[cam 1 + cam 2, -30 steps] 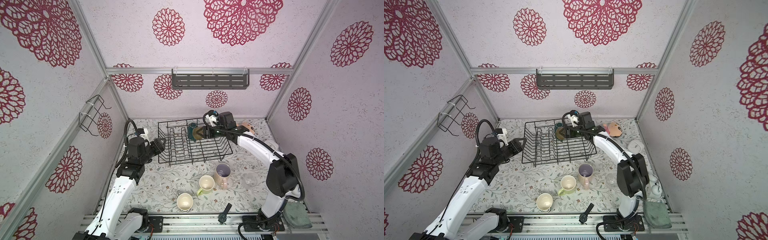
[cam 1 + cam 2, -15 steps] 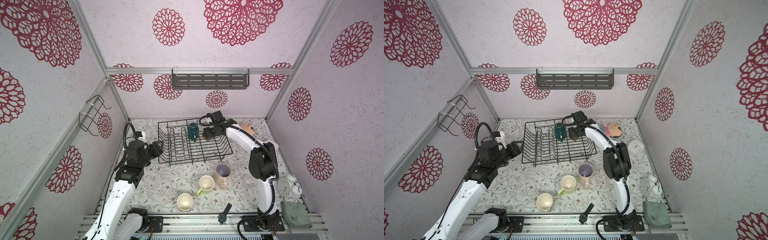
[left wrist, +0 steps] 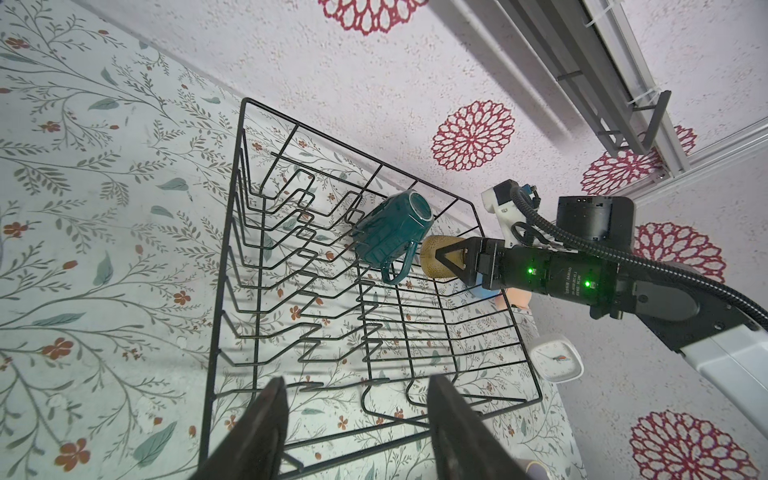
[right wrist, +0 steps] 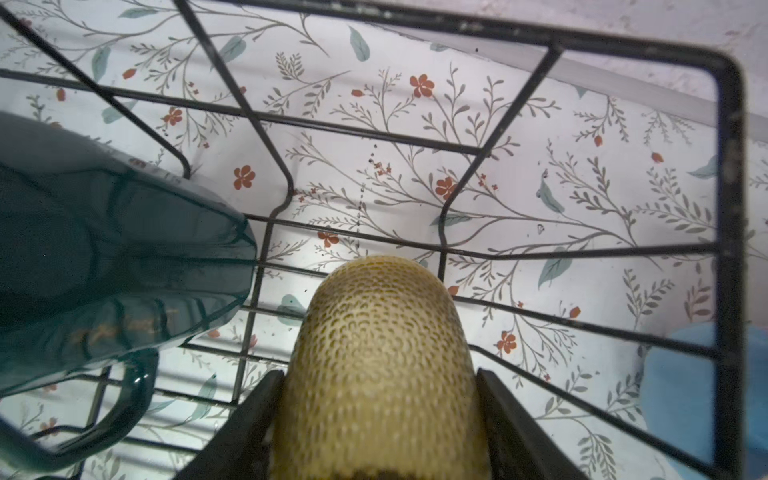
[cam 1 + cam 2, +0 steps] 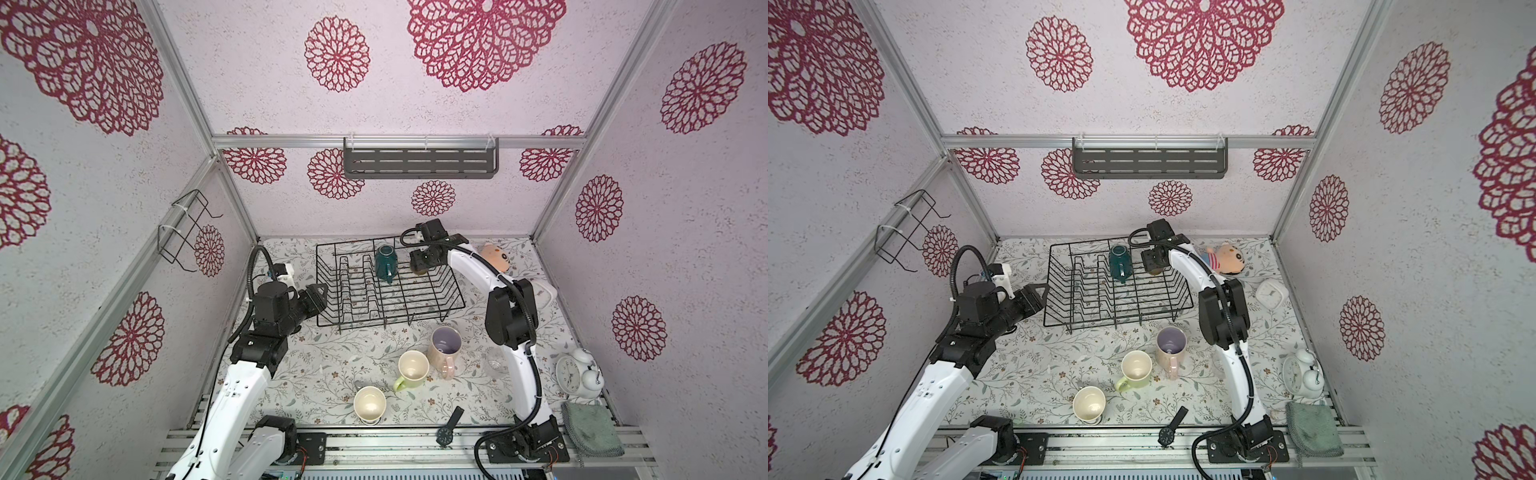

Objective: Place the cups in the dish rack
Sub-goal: 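Lower the amber glass into the rack with the right gripper while the left withdraws, then set the amber glass upside down in the rack and open the right gripper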

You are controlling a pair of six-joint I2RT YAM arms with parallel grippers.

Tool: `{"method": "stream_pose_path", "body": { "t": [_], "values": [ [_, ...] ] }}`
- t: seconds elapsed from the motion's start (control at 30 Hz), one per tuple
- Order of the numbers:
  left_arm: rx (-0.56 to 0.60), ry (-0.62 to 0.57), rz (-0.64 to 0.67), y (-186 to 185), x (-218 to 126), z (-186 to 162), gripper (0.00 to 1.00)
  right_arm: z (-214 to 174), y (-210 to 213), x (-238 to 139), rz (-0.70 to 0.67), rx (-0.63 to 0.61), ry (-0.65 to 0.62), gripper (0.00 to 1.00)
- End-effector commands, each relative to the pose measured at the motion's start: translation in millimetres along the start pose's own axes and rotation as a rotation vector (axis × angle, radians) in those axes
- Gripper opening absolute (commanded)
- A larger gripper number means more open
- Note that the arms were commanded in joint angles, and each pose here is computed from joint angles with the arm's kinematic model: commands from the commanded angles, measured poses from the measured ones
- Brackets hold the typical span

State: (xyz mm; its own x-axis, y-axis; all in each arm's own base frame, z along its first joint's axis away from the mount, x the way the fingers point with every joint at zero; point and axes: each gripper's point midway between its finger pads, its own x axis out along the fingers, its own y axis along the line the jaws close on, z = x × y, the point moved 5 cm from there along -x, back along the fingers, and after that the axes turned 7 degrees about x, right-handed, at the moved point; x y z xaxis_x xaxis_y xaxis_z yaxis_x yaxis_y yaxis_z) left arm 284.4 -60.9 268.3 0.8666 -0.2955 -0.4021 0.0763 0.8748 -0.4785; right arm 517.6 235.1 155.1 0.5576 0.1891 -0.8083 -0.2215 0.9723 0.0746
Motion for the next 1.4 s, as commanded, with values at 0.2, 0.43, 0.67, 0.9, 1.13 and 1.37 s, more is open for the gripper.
{"method": "stream_pose_path", "body": {
  "t": [0.2, 0.43, 0.67, 0.9, 1.13, 1.37],
  "values": [
    [0.016, -0.011, 0.006, 2.1, 0.2, 1.4, 0.57, 21.4, -7.5, 1.1, 0.07, 0.057, -0.051, 0.67],
    [-0.013, -0.001, 0.003, 5.5, 4.7, -5.4, 0.57, 14.0, -5.3, 10.4, 0.089, 0.051, -0.016, 0.69],
    [-0.035, -0.004, 0.005, 6.9, 6.2, -6.8, 0.57, 10.8, -7.2, 20.1, 0.074, 0.025, -0.01, 0.75],
    [-0.04, -0.036, 0.025, 9.8, 1.6, -5.9, 0.57, 16.8, -6.7, 16.3, 0.077, 0.02, -0.043, 0.73],
    [-0.04, -0.034, 0.022, 8.1, -0.3, -4.7, 0.57, 22.2, -7.4, 14.4, 0.072, 0.023, -0.086, 0.73],
    [-0.044, -0.067, 0.035, 10.3, -9.3, -5.3, 0.57, 17.6, -9.1, 19.2, 0.055, 0.01, -0.091, 0.74]
  ]
}}
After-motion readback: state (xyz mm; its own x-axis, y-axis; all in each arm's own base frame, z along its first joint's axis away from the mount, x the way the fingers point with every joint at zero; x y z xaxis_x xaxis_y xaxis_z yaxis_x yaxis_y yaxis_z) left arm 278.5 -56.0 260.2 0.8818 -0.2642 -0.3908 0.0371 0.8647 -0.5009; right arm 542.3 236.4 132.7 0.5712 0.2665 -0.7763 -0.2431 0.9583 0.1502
